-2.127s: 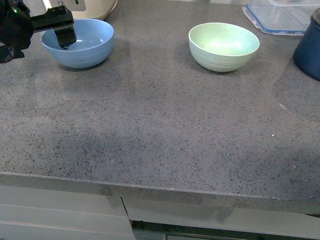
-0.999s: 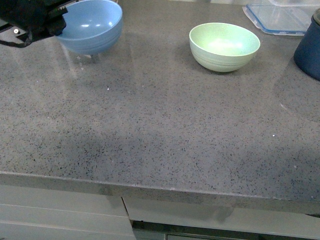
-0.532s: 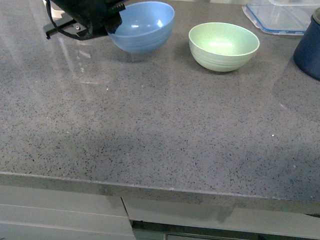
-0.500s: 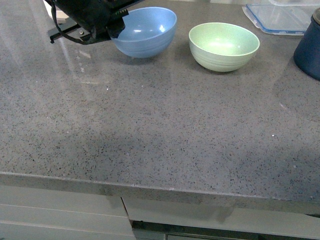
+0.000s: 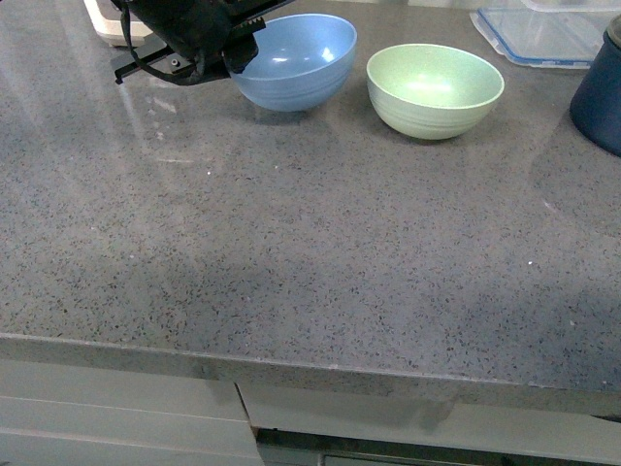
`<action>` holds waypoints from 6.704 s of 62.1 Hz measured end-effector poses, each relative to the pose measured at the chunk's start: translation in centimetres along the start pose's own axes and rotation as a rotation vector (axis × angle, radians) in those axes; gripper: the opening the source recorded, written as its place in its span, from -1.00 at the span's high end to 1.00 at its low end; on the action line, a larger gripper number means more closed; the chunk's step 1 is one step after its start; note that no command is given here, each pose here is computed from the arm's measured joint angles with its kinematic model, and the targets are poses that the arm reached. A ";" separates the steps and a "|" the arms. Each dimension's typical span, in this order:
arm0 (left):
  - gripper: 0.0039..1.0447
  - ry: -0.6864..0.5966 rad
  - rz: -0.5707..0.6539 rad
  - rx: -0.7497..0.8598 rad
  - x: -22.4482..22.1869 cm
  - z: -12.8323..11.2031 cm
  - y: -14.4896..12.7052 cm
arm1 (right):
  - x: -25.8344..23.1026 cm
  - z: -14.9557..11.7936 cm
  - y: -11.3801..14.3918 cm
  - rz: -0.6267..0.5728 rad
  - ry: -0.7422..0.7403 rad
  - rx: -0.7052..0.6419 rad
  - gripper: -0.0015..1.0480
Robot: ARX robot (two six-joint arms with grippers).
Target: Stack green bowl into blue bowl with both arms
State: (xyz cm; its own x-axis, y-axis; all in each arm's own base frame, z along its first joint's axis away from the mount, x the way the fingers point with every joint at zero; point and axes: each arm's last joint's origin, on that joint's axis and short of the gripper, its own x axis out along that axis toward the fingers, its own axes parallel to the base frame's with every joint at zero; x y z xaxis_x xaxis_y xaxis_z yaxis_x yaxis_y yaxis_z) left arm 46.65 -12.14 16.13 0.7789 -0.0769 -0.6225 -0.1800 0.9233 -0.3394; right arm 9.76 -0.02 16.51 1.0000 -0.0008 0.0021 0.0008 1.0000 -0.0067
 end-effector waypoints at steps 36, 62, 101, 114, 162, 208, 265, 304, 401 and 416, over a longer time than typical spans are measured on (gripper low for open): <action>0.51 0.011 0.047 0.009 0.6 -0.4 0.1 | 0.0 0.0 0.0 0.000 0.000 0.000 -0.81; -0.89 -0.086 0.043 0.037 -1.6 0.0 -0.3 | 0.0 0.0 0.0 0.000 0.000 0.000 -0.81; -0.88 -0.369 0.212 0.148 -20.2 -6.8 5.6 | 0.0 0.0 0.0 0.000 0.000 0.000 -0.81; -0.88 -0.405 0.310 0.128 -24.7 -11.2 8.4 | 0.0 0.0 0.0 0.000 0.000 0.000 -0.81; 0.93 -0.674 -0.065 0.390 -27.4 -14.4 14.8 | 0.0 0.0 0.0 0.000 0.000 0.000 -0.81; 0.93 -0.704 -0.065 0.391 -29.1 -15.7 17.1 | 0.0 0.0 0.0 0.000 0.000 0.000 -0.81; 0.24 -0.697 -0.064 0.391 -30.3 -17.0 17.5 | 0.0 0.0 0.1 0.075 0.070 0.032 -0.81; -0.88 -0.697 -0.064 0.393 -30.3 -17.0 17.5 | 18.5 6.1 8.4 0.317 0.589 0.212 -0.81; -0.88 -0.697 -0.064 0.393 -30.3 -17.0 17.5 | 31.6 -1.8 5.8 0.138 0.661 -0.025 -0.81; -0.88 -0.697 -0.064 0.393 -30.3 -17.0 17.5 | 32.7 -2.7 6.1 0.149 0.689 -0.043 -0.81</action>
State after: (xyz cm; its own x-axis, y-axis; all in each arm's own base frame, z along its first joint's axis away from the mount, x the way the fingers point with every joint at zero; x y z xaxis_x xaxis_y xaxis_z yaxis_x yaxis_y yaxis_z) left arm 9.66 -0.02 17.05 0.9998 -0.0015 0.0177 0.0016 1.0000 -0.0052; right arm 42.51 6.04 13.80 0.7633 0.1178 -0.6353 -0.1505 0.9886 0.0025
